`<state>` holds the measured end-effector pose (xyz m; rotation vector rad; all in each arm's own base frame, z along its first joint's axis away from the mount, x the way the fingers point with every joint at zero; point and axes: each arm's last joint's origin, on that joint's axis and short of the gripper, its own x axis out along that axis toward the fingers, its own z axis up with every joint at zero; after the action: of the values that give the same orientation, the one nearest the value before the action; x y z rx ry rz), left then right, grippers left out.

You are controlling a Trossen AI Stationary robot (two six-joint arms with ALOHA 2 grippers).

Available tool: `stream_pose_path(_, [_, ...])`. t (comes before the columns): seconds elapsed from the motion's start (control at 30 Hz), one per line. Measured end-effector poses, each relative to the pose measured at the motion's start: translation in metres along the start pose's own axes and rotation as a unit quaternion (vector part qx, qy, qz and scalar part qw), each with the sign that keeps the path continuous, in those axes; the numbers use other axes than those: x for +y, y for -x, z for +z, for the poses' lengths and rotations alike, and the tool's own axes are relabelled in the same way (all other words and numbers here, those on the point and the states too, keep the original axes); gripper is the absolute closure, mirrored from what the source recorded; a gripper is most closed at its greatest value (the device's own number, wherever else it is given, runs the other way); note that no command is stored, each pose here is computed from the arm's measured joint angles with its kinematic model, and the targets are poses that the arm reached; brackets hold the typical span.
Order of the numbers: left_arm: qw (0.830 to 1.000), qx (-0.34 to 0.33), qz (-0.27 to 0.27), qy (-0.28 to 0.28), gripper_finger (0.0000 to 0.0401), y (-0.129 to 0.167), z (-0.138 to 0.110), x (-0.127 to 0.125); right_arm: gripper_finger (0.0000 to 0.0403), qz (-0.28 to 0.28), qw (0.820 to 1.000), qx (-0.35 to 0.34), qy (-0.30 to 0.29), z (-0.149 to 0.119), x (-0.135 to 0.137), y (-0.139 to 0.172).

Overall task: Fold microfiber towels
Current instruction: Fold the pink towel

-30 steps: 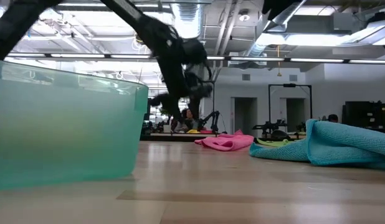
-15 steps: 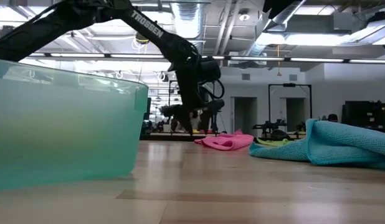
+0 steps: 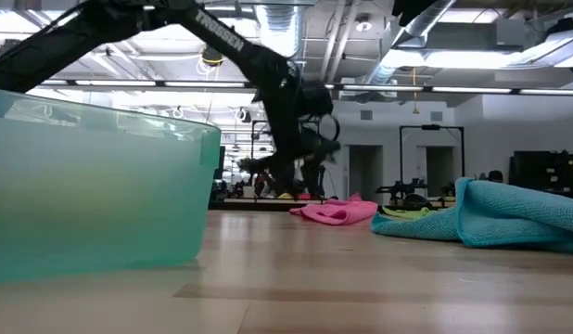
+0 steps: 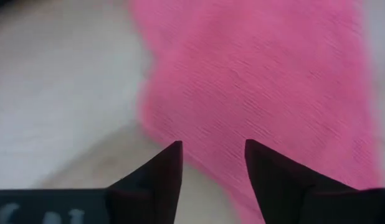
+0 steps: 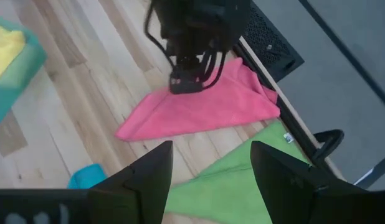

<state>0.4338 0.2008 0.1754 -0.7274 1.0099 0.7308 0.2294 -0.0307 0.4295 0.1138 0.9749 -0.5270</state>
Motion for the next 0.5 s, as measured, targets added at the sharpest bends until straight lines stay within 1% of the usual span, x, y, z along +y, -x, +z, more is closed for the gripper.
stream_pose_path(0.07, [0.999, -0.009, -0.036, -0.022, 0.025, 0.024, 0.0, -0.011, 0.0163, 0.0, 1.0, 0.0, 0.021, 0.0, 0.0, 0.0])
stream_pose_path(0.1, [0.998, -0.021, -0.052, -0.036, 0.0255, 0.043, 0.0, -0.018, 0.0163, 0.0, 0.999, -0.002, 0.033, 0.0, 0.0, 0.0])
stream_pose_path(0.2, [0.992, -0.057, -0.077, -0.077, 0.0266, 0.108, -0.007, -0.029, 0.0163, -0.003, 0.998, -0.015, 0.066, 0.005, -0.004, -0.002])
stream_pose_path(0.3, [0.985, -0.088, -0.097, -0.108, 0.027, 0.175, -0.023, -0.032, 0.0163, -0.006, 0.996, -0.041, 0.085, 0.017, -0.008, -0.01])
stream_pose_path(0.33, [0.982, -0.104, -0.107, -0.118, 0.027, 0.198, -0.03, -0.032, 0.0163, 0.005, 0.995, -0.046, 0.091, 0.022, -0.01, -0.016])
stream_pose_path(0.4, [0.974, -0.141, -0.124, -0.127, 0.0271, 0.245, -0.045, -0.029, 0.0163, 0.042, 0.992, -0.056, 0.106, 0.035, -0.012, -0.032])
stream_pose_path(0.43, [0.971, -0.156, -0.127, -0.127, 0.0271, 0.265, -0.054, -0.026, 0.0163, 0.06, 0.99, -0.06, 0.111, 0.041, -0.013, -0.042])
stream_pose_path(0.5, [0.968, -0.183, -0.125, -0.116, 0.0271, 0.299, -0.072, -0.02, 0.0163, 0.076, 0.987, -0.057, 0.132, 0.054, -0.014, -0.069])
